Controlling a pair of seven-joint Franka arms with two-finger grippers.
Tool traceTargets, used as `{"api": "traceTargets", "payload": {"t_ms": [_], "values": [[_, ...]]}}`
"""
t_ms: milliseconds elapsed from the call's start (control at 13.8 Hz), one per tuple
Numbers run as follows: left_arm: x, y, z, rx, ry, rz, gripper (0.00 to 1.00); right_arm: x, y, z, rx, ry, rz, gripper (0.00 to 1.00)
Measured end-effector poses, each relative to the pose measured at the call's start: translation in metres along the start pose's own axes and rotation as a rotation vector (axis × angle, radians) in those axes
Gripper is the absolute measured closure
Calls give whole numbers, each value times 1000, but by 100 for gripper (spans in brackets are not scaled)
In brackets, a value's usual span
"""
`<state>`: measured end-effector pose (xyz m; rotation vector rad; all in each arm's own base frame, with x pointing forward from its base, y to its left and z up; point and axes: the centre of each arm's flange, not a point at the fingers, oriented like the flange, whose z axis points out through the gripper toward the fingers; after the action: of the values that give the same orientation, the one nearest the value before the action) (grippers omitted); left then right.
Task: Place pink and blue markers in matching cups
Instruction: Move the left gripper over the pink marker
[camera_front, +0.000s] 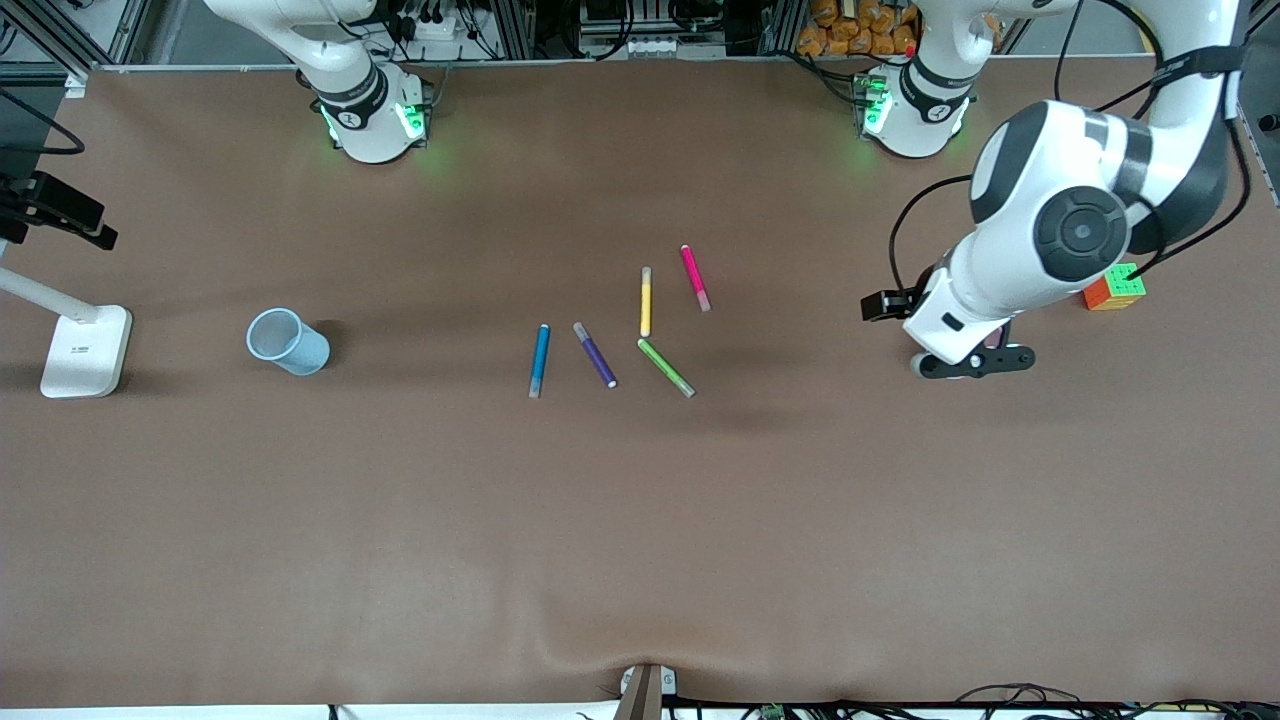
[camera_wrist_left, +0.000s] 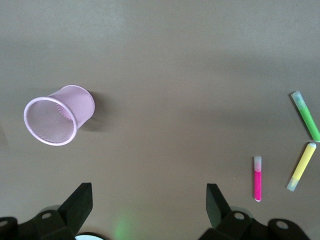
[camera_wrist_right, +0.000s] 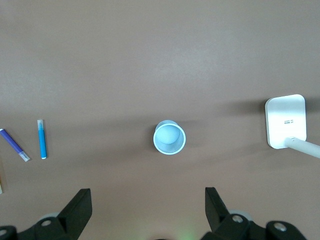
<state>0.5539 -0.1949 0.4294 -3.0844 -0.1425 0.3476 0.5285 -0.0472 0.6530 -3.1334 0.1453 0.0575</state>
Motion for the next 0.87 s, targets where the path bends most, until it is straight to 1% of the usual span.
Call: {"api": "traceTargets", "payload": {"t_ms": [145, 363, 435, 581, 726, 871], "values": [[-5, 9, 13, 0, -6, -21, 0, 0, 0, 0, 0, 0, 0, 0], [-14, 28, 36, -21, -57, -52, 0, 0, 0, 0, 0, 0, 0, 0], [-16, 34, 45, -21, -64, -58, 0, 0, 0, 0, 0, 0, 0, 0], [-22, 47, 58, -14, -67, -79, 0, 0, 0, 0, 0, 0, 0, 0], [-32, 62, 74, -10, -55, -97, 0, 0, 0, 0, 0, 0, 0, 0], [-43, 76, 94, -8, -44, -141, 0, 0, 0, 0, 0, 0, 0, 0]]}}
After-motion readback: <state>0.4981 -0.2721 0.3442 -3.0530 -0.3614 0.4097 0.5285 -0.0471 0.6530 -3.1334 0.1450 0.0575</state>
